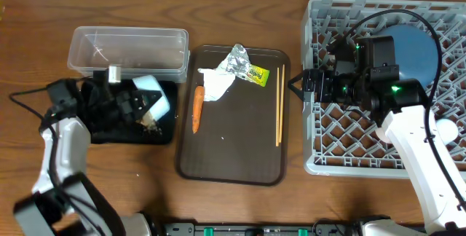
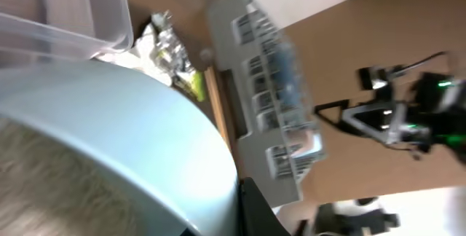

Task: Sort waste into correct bins and load items into the dishwasher rack
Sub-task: 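Tip the white bowl over the clear bin to empty rice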

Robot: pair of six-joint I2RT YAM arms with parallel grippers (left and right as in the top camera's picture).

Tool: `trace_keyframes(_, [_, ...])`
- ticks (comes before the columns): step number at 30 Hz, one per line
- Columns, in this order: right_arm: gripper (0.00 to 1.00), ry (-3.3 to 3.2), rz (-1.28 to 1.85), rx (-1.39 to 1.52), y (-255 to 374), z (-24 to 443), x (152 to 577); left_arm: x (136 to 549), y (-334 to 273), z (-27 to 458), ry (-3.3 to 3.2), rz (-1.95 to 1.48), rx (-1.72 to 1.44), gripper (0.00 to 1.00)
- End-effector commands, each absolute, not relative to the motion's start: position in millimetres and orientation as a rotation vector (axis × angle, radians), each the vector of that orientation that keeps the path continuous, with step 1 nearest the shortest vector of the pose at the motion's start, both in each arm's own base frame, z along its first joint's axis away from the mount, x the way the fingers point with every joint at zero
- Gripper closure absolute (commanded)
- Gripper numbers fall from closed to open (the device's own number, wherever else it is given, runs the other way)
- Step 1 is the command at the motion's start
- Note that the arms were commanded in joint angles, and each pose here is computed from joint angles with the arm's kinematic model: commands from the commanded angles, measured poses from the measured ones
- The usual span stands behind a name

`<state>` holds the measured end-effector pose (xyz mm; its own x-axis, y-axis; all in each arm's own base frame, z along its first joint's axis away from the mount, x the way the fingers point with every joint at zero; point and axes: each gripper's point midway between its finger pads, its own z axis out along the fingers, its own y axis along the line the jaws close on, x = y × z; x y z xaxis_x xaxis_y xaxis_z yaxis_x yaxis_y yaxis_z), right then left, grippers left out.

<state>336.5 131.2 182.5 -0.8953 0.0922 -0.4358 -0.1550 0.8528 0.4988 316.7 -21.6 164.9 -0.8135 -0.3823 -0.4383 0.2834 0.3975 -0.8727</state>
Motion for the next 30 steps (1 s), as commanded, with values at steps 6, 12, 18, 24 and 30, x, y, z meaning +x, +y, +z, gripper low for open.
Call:
trace_keyframes(6, [0.01, 2.578, 0.769, -0.046, 136.0, 186.1, 334.1, 309.4, -19.6, 159.0, 1.896, -1.573, -0.045, 0.94])
trace_keyframes(12, [0.01, 2.577, 0.768, -0.047, 136.0, 186.2, 334.3, 309.3, -17.1, 158.7, 1.893, -1.568, -0.054, 0.94])
trace_keyframes(18, [0.01, 2.577, 0.768, -0.047, 135.9, 186.2, 334.4, 309.5, -14.5, 158.7, 1.891, -1.562, -0.061, 0.94])
trace_keyframes(24, [0.01, 2.575, 0.768, -0.047, 136.0, 186.4, 334.6, 312.2, -12.3, 152.3, 1.911, -1.485, 0.0, 0.94])
trace_keyframes(30, [0.01, 2.576, 0.769, -0.047, 136.0, 186.3, 334.5, 312.9, -9.2, 134.6, 2.017, -1.42, -0.036, 0.94])
